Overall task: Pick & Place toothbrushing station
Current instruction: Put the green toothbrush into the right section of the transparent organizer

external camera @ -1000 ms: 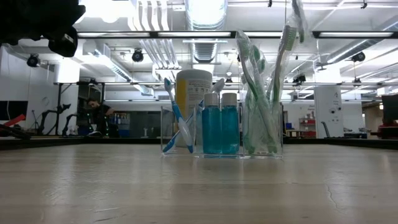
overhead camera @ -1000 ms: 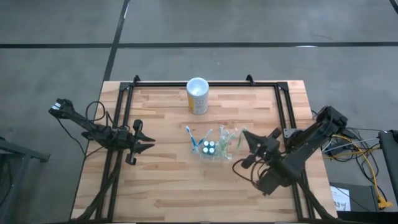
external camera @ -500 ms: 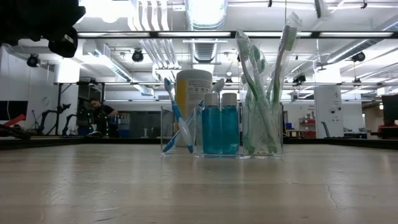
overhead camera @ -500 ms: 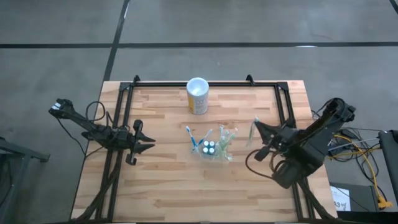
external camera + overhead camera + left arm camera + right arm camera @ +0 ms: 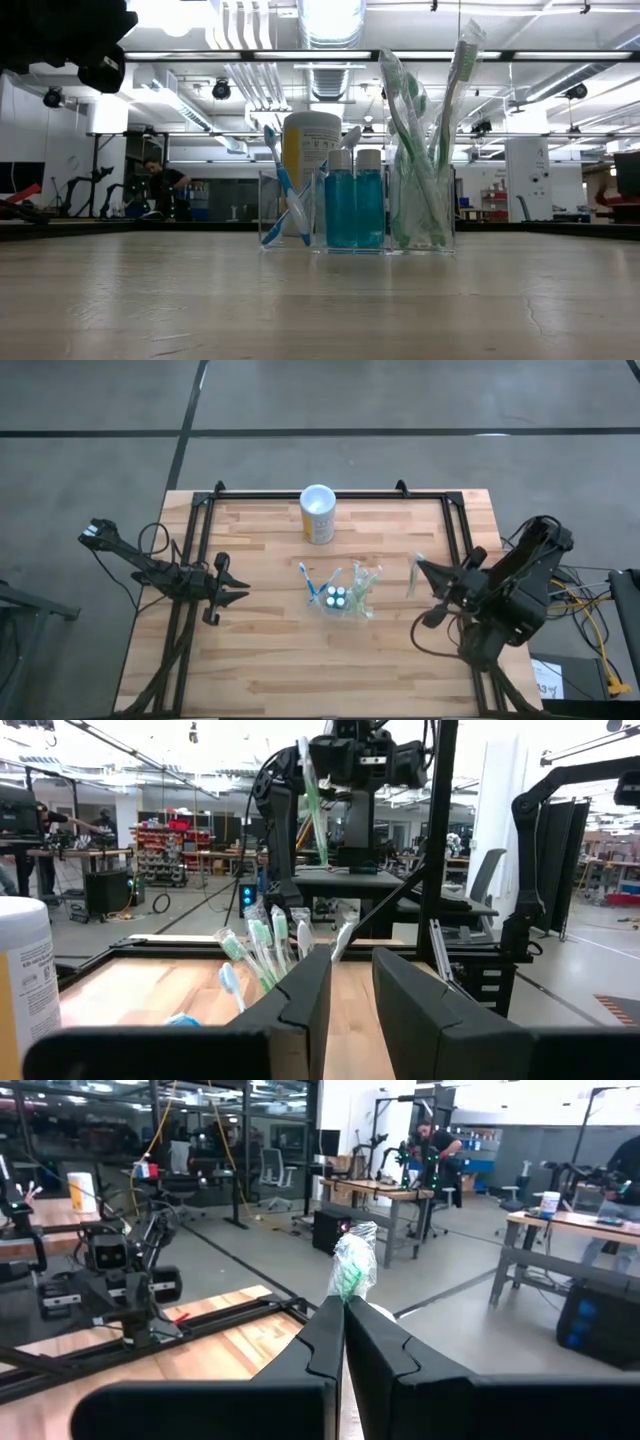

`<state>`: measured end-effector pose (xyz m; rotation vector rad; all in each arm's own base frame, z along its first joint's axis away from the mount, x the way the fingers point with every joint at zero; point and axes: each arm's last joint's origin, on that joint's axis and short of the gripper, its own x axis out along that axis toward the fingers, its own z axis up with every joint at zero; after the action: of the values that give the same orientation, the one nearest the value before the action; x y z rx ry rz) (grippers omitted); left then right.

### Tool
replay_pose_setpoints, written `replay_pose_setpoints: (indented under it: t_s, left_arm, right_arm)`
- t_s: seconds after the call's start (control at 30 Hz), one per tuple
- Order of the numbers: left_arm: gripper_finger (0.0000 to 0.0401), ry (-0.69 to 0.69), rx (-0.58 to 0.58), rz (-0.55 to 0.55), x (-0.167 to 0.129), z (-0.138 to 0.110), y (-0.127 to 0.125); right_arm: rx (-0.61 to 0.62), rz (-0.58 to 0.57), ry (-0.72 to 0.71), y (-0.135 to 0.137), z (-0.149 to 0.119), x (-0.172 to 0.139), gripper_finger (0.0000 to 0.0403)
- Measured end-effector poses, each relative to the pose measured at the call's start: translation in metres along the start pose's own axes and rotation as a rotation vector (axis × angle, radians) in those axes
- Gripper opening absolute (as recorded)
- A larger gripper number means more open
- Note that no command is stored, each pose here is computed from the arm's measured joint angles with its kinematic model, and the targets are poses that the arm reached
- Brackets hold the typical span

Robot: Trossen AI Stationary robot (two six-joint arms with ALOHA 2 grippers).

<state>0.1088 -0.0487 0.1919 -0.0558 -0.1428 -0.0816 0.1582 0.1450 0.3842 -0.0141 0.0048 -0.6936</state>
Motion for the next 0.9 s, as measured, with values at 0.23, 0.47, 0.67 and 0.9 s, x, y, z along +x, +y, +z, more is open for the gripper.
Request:
replay_pose_setpoints:
  t_s: [0.23, 0.47, 0.67, 0.9]
  left_arm:
    - [0.0083, 0.000, 0.000, 0.000, 0.000, 0.000, 0.000]
    - [0.0083, 0.001, 0.000, 0.000, 0.000, 0.000, 0.000]
    - [0.0083, 0.002, 0.001, 0.001, 0.000, 0.000, 0.000]
    - [0.0083, 0.003, 0.002, 0.000, 0.000, 0.000, 0.000]
  right_arm:
    - [-0.032, 0.000, 0.000, 0.028, 0.018, 0.000, 0.0008]
    - [0.096, 0.025, 0.110, 0.052, 0.041, 0.001, 0.0008]
    - [0.370, 0.005, 0.258, 0.049, 0.069, 0.021, 0.0008]
    - [0.375, 0.161, 0.341, 0.063, 0.097, 0.042, 0.0008]
